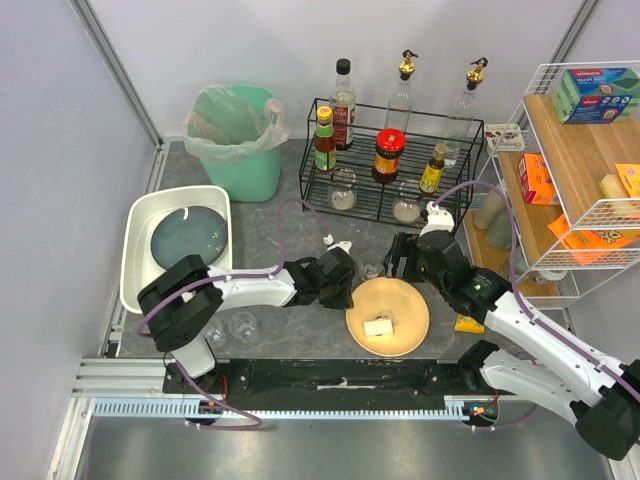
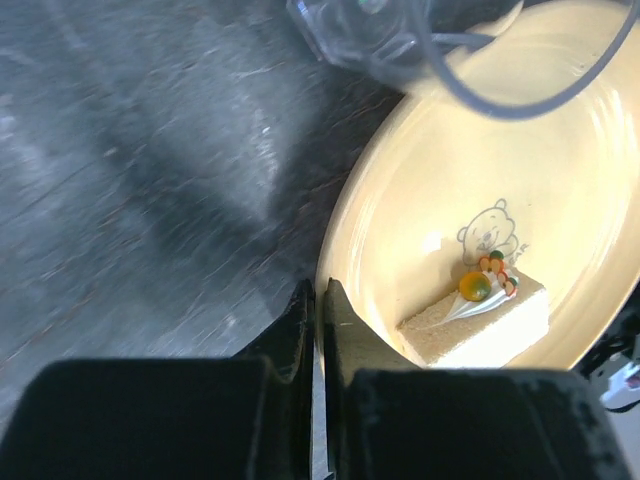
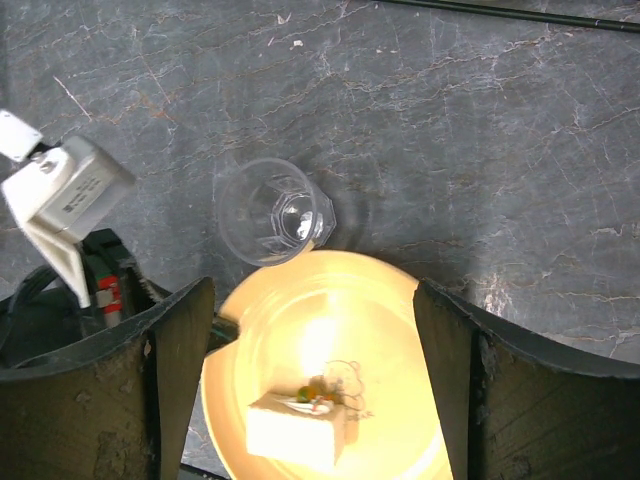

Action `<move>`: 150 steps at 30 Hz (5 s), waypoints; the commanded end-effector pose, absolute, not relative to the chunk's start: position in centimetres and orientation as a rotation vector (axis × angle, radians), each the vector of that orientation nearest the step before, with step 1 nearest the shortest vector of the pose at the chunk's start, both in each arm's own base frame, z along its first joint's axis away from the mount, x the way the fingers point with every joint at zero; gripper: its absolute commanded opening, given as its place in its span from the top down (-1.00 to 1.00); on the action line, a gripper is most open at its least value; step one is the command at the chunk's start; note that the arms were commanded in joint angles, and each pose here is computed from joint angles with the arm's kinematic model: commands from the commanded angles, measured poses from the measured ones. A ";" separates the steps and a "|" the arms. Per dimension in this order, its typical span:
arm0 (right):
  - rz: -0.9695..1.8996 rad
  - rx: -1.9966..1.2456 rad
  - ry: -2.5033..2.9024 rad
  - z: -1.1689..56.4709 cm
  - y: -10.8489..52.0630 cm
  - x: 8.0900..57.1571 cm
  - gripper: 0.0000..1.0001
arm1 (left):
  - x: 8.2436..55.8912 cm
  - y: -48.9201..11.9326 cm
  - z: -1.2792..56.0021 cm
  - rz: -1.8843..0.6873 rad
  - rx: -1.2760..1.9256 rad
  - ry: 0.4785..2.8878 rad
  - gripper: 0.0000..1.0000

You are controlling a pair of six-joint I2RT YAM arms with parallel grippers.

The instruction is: Clear the kitchen counter

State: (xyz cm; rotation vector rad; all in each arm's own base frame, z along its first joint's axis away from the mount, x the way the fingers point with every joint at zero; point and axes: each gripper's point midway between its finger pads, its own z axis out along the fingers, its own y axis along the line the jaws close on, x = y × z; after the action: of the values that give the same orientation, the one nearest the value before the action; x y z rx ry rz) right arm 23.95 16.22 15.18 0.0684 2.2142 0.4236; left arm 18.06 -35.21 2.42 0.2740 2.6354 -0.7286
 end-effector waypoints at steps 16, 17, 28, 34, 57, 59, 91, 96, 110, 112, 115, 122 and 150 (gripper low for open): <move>0.447 0.086 2.178 16.7 16.6 24.6 -0.77 | 16.1 -29.5 11.8 -0.602 0.634 2.529 0.97; 0.454 0.086 2.175 16.9 16.7 24.6 -0.77 | 16.2 -29.5 12.6 -0.613 0.624 2.517 0.97; 0.476 0.121 2.098 20.3 16.4 25.2 -0.79 | 21.1 -25.6 17.9 -0.655 0.468 2.443 0.97; 0.445 0.165 2.073 20.8 15.9 25.7 -0.82 | 25.0 -22.1 19.2 -0.637 0.325 2.426 0.97; 0.478 0.173 2.063 20.3 15.7 25.0 -0.82 | 40.0 -10.5 34.1 -0.516 -0.089 2.225 0.97; 0.481 0.171 2.068 20.2 15.8 25.0 -0.82 | 41.0 -9.2 34.5 -0.506 -0.134 2.223 0.97; 0.444 0.156 2.113 18.9 16.6 26.1 -0.86 | 51.9 8.8 38.6 -0.351 -0.768 1.658 0.96; 0.443 0.156 2.119 18.8 16.7 26.2 -0.86 | 52.3 8.4 39.4 -0.262 -0.613 1.576 0.97; 0.453 0.150 2.114 19.0 16.4 26.0 -0.87 | 50.7 7.9 42.1 0.124 -0.465 1.349 0.97; 0.453 0.151 2.112 19.1 16.3 26.0 -0.87 | 50.5 8.7 41.8 0.165 -0.505 1.343 0.97; 0.449 0.152 2.109 19.1 16.1 25.9 -0.88 | 50.1 9.8 41.4 0.221 -0.560 1.338 0.96; 0.446 0.153 2.114 19.1 16.1 26.1 -0.88 | 49.7 10.0 42.1 0.271 -0.563 1.322 0.97; 0.520 0.088 2.094 21.1 16.7 25.1 -0.89 | 31.5 10.5 32.9 0.252 -0.918 1.693 0.97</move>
State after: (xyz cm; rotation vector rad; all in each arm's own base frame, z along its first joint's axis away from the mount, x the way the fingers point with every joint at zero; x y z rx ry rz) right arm 25.40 16.64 19.24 0.0982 2.1379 0.4766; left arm 33.23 9.52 38.48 -0.8050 1.5776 0.1917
